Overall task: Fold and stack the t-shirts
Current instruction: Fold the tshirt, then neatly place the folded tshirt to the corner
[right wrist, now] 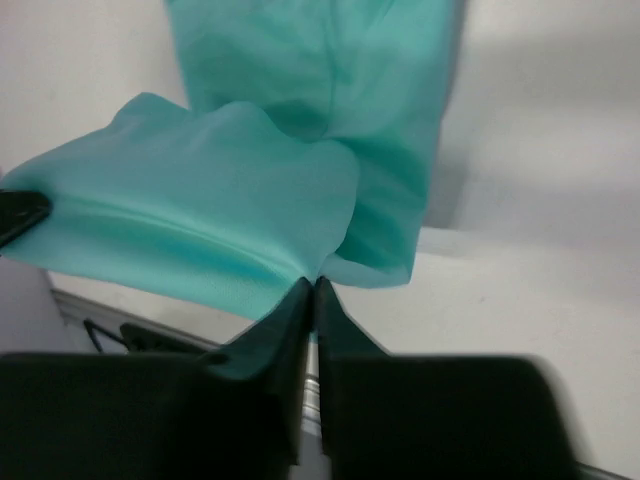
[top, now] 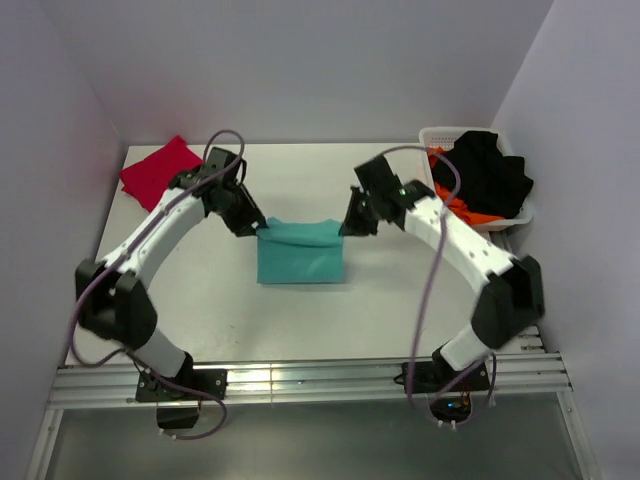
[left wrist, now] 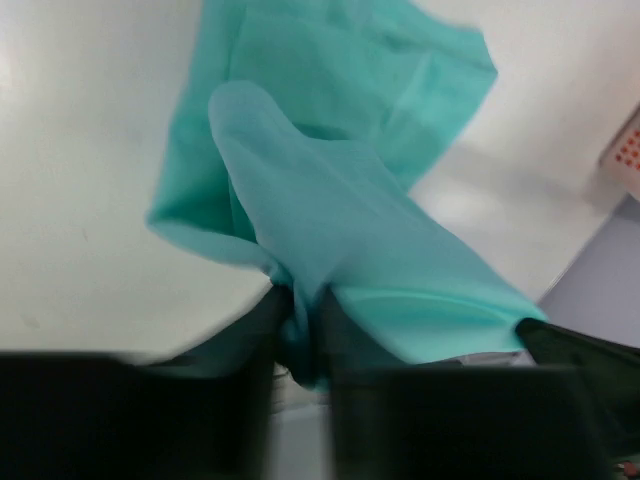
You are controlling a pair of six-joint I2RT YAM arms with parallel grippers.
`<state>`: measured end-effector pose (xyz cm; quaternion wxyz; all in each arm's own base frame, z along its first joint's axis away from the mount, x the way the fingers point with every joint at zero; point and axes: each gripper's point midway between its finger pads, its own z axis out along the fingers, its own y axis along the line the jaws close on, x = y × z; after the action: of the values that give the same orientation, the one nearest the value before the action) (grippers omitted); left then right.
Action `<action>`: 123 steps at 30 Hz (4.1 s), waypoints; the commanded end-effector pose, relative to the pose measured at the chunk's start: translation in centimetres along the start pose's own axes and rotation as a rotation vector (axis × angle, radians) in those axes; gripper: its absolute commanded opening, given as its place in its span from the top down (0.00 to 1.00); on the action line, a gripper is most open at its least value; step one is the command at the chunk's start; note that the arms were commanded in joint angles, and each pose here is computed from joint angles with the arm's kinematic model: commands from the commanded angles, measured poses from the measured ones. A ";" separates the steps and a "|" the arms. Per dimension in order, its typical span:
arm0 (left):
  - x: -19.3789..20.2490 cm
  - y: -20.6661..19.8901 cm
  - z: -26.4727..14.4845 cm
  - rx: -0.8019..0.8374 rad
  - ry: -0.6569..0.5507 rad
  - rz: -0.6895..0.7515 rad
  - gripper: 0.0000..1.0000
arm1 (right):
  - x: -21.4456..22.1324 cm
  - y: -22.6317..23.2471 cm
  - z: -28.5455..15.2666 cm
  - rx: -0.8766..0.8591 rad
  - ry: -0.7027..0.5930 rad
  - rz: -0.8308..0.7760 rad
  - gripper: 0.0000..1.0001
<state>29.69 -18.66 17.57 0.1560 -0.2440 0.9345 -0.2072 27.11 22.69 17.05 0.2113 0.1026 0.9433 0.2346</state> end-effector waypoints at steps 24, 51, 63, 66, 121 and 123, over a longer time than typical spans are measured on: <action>-4.7 5.9 7.1 0.125 -0.063 0.094 0.01 | -2.9 -7.6 2.1 0.159 -0.015 0.021 0.00; -1.0 4.2 17.9 0.229 0.066 0.072 0.30 | 3.7 -14.2 -5.2 0.274 -0.071 0.133 0.00; -4.1 1.3 17.4 0.212 0.041 0.126 1.00 | 4.7 -15.4 -6.8 0.284 -0.094 0.160 0.00; -7.9 -0.5 15.5 0.211 -0.004 0.160 1.00 | 4.8 -15.4 -6.8 0.279 -0.101 0.167 0.00; -22.1 6.4 -11.9 0.074 -0.644 0.091 0.01 | 4.9 -14.4 -8.1 0.173 -0.180 0.133 0.00; -20.4 5.9 -13.3 0.083 -0.656 0.111 0.00 | 4.2 -13.7 -8.7 0.144 -0.208 0.104 0.00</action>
<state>40.93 0.15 30.88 0.4665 -0.2382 0.8306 -0.1889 16.42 8.03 13.45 0.2343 0.2118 0.9389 0.1368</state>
